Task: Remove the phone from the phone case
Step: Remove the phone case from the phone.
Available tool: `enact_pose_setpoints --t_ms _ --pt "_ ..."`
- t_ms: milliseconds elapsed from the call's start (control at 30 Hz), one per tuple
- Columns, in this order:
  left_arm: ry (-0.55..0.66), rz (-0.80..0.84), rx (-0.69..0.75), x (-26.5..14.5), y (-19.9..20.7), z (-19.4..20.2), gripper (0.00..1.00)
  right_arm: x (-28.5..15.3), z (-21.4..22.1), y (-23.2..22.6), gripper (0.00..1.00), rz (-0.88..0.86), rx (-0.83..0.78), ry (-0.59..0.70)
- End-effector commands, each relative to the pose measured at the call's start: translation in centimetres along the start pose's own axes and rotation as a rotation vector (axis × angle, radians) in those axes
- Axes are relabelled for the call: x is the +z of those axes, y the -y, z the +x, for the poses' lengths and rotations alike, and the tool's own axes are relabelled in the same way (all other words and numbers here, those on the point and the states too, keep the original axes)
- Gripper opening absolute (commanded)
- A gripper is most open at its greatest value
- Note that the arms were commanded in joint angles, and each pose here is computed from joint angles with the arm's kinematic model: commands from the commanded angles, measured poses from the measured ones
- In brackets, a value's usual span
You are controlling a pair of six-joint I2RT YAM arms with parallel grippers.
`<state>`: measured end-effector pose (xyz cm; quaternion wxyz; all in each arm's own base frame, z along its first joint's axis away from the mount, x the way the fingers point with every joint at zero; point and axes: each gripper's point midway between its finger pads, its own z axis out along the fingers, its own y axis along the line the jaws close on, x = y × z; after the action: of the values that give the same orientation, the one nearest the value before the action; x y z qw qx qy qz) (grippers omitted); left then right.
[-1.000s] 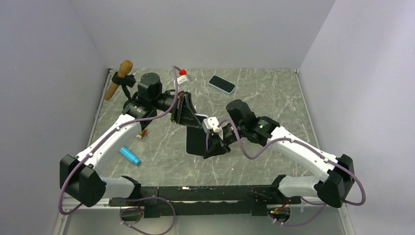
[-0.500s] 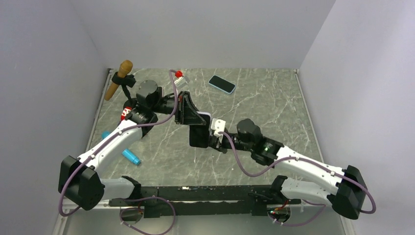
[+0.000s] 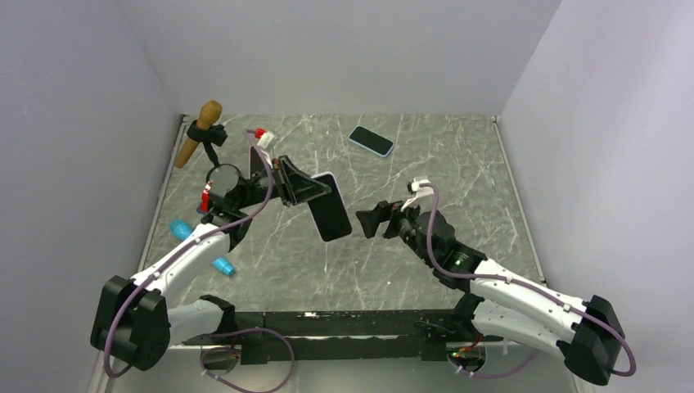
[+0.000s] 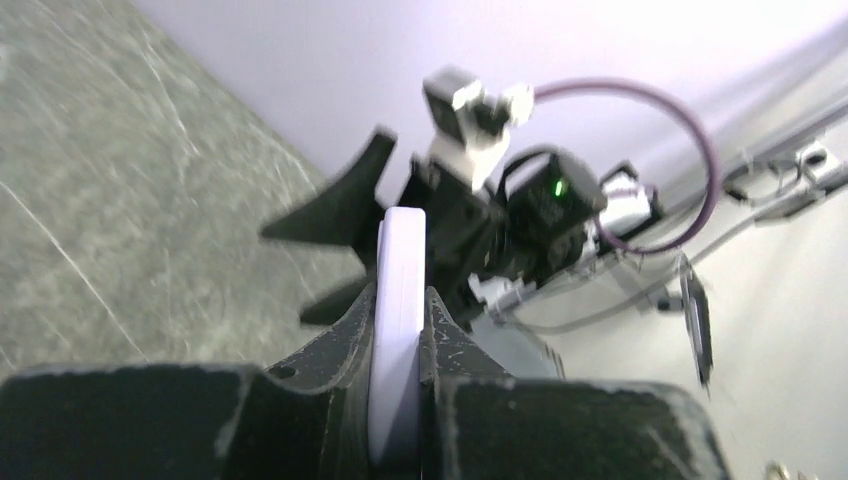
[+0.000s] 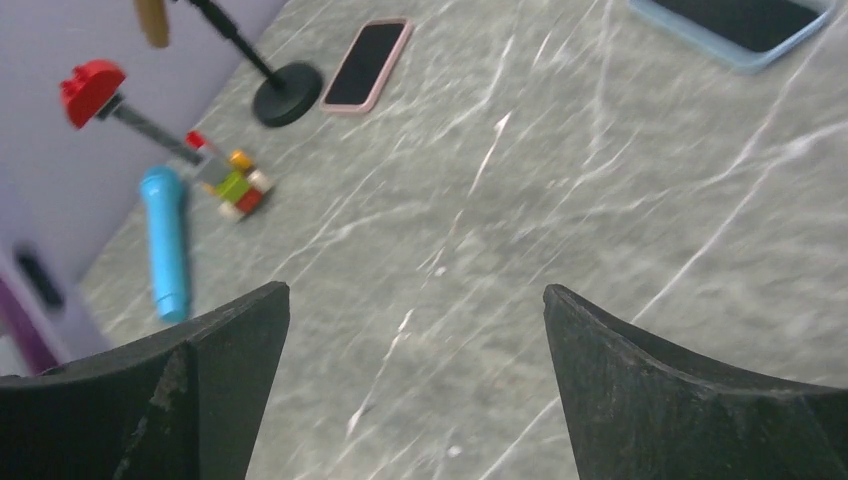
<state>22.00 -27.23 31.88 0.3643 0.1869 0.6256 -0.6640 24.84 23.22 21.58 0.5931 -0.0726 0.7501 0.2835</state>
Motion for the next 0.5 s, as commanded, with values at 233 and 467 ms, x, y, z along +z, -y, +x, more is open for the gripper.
enact_pose_setpoints --t_ms 233,467 --pt "0.476 0.186 -0.031 -2.1 3.2 -6.8 0.00 -5.4 0.2 -10.2 1.00 -0.663 0.482 0.024" --pt "0.461 0.196 -0.048 -1.7 3.2 -6.0 0.00 -6.3 -2.1 -13.8 0.71 -0.888 0.520 0.055"
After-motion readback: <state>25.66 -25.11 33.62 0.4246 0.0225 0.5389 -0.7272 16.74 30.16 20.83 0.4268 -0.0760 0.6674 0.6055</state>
